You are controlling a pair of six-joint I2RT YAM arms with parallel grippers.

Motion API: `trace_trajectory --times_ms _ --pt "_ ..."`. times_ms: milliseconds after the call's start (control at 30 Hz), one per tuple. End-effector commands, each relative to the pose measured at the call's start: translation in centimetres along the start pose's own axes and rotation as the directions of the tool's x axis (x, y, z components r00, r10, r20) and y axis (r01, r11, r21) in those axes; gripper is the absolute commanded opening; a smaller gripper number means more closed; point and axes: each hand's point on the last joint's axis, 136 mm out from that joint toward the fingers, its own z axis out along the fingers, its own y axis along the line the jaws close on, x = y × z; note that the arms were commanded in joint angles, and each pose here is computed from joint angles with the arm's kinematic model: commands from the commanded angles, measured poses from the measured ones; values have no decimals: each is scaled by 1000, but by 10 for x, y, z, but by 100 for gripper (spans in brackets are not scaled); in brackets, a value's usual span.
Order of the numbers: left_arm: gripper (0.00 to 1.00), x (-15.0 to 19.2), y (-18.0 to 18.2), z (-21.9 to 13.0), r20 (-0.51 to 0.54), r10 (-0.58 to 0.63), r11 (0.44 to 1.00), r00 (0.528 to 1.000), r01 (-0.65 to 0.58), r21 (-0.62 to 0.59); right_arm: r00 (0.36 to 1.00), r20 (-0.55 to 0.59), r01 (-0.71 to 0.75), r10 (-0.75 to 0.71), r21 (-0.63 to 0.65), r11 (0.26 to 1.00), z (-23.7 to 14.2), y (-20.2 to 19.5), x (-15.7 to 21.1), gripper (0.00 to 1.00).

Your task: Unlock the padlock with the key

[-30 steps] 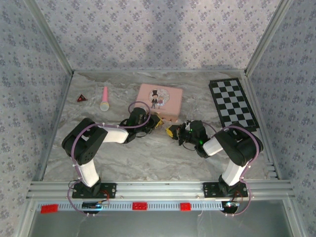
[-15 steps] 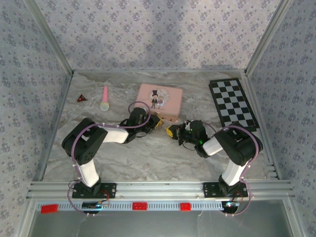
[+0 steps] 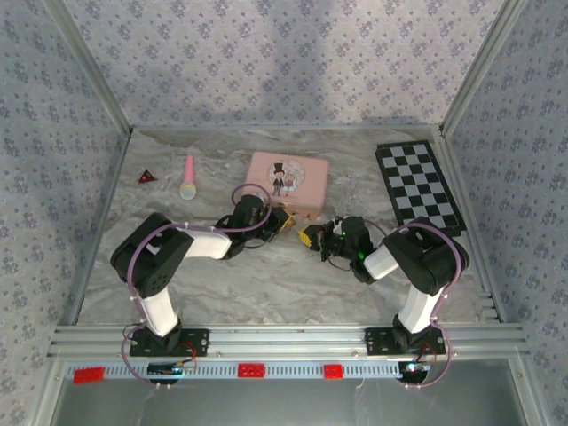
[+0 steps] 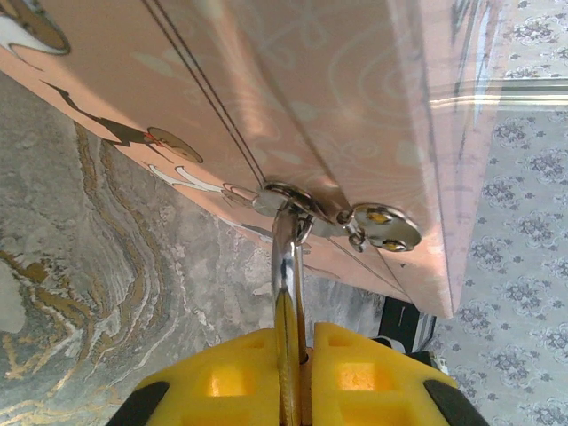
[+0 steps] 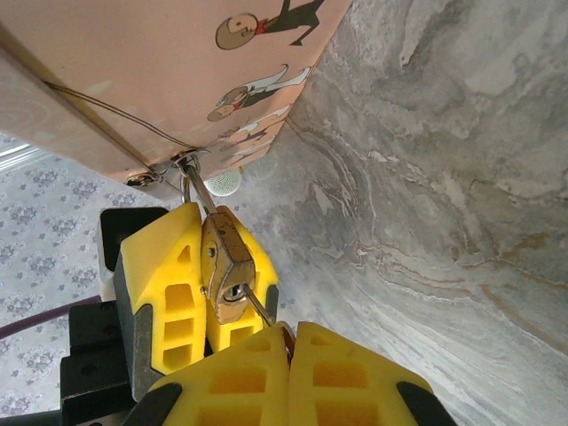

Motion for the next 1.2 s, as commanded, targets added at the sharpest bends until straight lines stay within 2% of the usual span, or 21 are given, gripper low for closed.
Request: trace_trajectory --times_ms 0,1167 --pt "9 2 -50 -11 12 40 987 999 -41 157 1000 -9 4 -4 -33 999 2 10 1 0" --pt "7 12 -51 -10 -3 47 986 999 -46 160 999 -22 30 -32 -78 997 9 27 4 0"
